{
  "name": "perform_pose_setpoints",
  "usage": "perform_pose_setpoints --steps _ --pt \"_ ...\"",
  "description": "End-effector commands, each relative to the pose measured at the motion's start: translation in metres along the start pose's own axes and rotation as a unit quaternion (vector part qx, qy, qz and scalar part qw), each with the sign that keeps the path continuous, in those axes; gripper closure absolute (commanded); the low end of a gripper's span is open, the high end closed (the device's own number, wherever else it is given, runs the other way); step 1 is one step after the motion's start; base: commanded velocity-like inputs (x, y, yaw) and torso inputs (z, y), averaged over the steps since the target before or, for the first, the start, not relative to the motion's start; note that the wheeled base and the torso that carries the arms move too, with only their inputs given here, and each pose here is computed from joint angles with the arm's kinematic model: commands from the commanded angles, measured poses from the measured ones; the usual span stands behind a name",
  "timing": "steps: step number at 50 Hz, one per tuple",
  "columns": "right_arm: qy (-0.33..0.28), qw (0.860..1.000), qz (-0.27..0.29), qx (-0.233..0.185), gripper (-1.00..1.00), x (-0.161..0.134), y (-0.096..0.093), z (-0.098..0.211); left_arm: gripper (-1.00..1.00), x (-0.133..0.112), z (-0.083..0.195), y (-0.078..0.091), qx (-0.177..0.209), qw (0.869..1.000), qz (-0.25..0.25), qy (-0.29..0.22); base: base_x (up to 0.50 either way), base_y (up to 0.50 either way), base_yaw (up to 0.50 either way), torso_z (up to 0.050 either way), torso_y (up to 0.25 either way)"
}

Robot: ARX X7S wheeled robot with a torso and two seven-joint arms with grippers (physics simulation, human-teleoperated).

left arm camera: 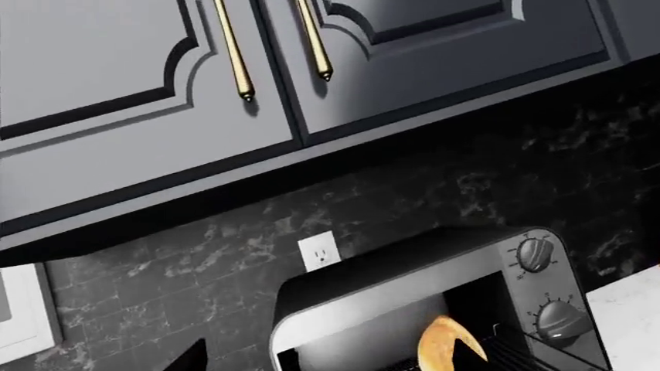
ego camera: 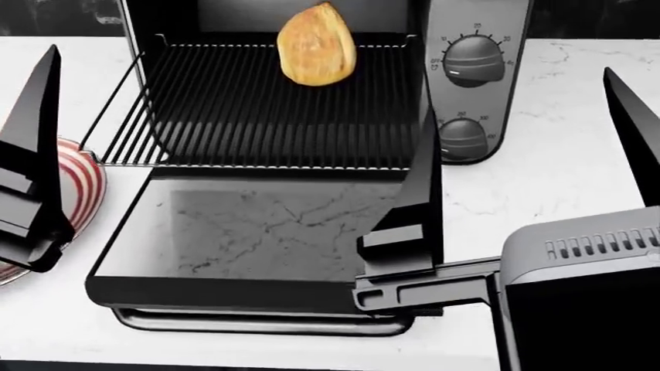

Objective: Pick the bread from the rack and place it on the plate on the counter.

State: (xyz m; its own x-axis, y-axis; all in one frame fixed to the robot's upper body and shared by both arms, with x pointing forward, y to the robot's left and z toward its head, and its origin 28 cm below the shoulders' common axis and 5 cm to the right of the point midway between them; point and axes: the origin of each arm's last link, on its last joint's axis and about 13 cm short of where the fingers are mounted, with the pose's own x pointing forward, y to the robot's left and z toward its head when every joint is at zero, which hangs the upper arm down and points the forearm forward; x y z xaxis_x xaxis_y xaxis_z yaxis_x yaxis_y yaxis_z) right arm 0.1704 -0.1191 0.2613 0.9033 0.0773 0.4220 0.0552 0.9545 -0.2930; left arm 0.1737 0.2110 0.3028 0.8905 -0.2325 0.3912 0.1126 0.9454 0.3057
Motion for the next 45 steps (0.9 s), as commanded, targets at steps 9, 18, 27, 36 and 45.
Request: perform_pose_setpoints --steps 9,18,27,36,45 --pt "-0.002 1.0 0.004 -0.002 -1.0 0.0 0.001 0.002 -1.0 -0.003 -0.002 0.0 -0.002 1.0 -0.001 0.003 0.31 0.0 0.0 0.048 0.063" --pt "-0.007 1.0 0.005 -0.004 -1.0 -0.001 0.001 0.005 -1.0 -0.003 -0.001 0.0 -0.003 1.0 -0.002 0.002 0.31 0.0 0.0 0.048 0.064" --pt "-0.001 1.0 -0.009 -0.003 -1.0 -0.002 0.0 0.006 -1.0 0.0 -0.009 -0.001 -0.022 0.999 -0.015 0.034 0.18 0.0 0.0 0.037 0.045" --pt "-0.014 1.0 -0.002 0.003 -1.0 -0.004 0.0 0.01 -1.0 0.025 -0.029 -0.008 -0.098 0.985 -0.11 0.094 0.0 0.0 0.0 0.0 0.0" --pt "-0.021 1.0 0.008 0.005 -1.0 -0.005 0.002 0.016 -1.0 0.054 -0.034 -0.009 -0.148 0.96 -0.188 0.145 0.0 0.0 0.0 0.0 0.0"
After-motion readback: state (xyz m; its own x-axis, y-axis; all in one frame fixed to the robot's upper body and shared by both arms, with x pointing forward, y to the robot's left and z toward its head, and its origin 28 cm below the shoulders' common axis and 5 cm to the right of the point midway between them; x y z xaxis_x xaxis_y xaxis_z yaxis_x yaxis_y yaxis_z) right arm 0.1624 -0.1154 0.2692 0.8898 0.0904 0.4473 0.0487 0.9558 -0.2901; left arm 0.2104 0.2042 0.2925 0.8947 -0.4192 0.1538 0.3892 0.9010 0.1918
